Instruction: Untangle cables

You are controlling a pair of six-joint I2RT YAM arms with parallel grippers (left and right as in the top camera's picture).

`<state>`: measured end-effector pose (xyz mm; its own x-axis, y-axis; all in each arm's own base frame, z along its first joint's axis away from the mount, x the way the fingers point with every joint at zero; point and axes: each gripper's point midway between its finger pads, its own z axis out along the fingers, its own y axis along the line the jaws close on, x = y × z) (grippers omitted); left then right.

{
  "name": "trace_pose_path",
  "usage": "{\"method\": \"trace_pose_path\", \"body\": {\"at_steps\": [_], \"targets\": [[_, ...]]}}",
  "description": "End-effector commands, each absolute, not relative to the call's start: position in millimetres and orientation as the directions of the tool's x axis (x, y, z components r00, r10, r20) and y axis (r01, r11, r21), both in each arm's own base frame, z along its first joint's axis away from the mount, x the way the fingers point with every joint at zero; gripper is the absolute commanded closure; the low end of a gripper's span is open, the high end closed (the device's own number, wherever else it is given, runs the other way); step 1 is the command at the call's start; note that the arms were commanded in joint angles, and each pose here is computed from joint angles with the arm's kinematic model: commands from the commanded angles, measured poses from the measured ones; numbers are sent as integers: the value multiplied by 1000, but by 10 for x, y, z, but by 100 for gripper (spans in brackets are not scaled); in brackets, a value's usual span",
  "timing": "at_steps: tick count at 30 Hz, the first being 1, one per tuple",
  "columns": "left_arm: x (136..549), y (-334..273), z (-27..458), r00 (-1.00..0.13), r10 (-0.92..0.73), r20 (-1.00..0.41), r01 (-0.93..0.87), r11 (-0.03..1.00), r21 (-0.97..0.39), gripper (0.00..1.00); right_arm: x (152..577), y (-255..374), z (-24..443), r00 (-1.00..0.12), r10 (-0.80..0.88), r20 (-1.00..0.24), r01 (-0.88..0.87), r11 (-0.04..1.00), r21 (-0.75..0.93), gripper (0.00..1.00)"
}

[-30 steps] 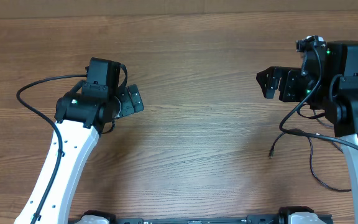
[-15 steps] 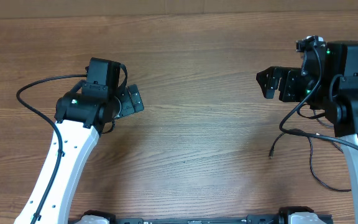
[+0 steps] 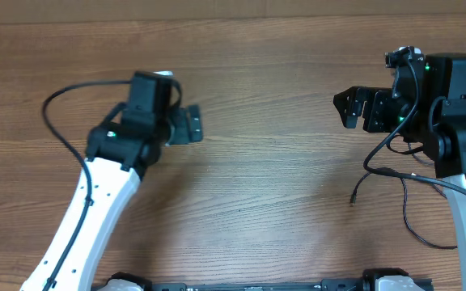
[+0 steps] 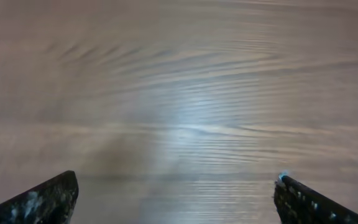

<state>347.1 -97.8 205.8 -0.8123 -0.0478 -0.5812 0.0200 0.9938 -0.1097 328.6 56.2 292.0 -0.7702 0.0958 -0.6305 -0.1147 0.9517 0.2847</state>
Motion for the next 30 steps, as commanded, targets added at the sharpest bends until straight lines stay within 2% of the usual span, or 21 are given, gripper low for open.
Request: {"method": "trace_pose_path", "body": {"at_steps": [1,8,16,19,20,21,22,25,27,30], "targets": [[3466,-1272,2363,-699,174,-693,258,966,-18,0,3291,577,2951,-765,98,-636,-118,950,289,0],[3385,-1565,2567,-409,255,-876,516,857,9,0,3291,576,2951,-765,98,-636,-118,950,288,0],[3097,-1360,2504,-166,160,-973,536,843,47,0,3291,576,2951,-765,98,-636,-118,950,288,0],[2922,-1289,2509,-41,117,-992,555,828,75,0,3291,576,2951,-765,98,-636,-118,950,288,0],[2829,-1272,2538,37,98,-994,565,819,102,0,3291,576,2951,-765,98,-636,-118,950,288,0],[2799,-1266,2542,61,92,-994,565,818,111,0,3291,577,2951,-765,98,-636,-118,950,289,0],[2686,-1246,2566,148,75,-986,562,814,146,0,3291,577,2951,-765,98,-636,-119,950,288,0],[2472,-1202,2557,290,47,-956,537,819,203,0,3291,576,2951,-765,98,-636,-118,950,288,0],[2348,-1173,2527,361,33,-932,518,824,230,0,3291,576,2951,-765,98,-636,-118,950,288,0],[2272,-1150,2555,399,40,-916,500,828,254,0,3290,576,2950,-766,98,-636,-118,950,288,0]]}}
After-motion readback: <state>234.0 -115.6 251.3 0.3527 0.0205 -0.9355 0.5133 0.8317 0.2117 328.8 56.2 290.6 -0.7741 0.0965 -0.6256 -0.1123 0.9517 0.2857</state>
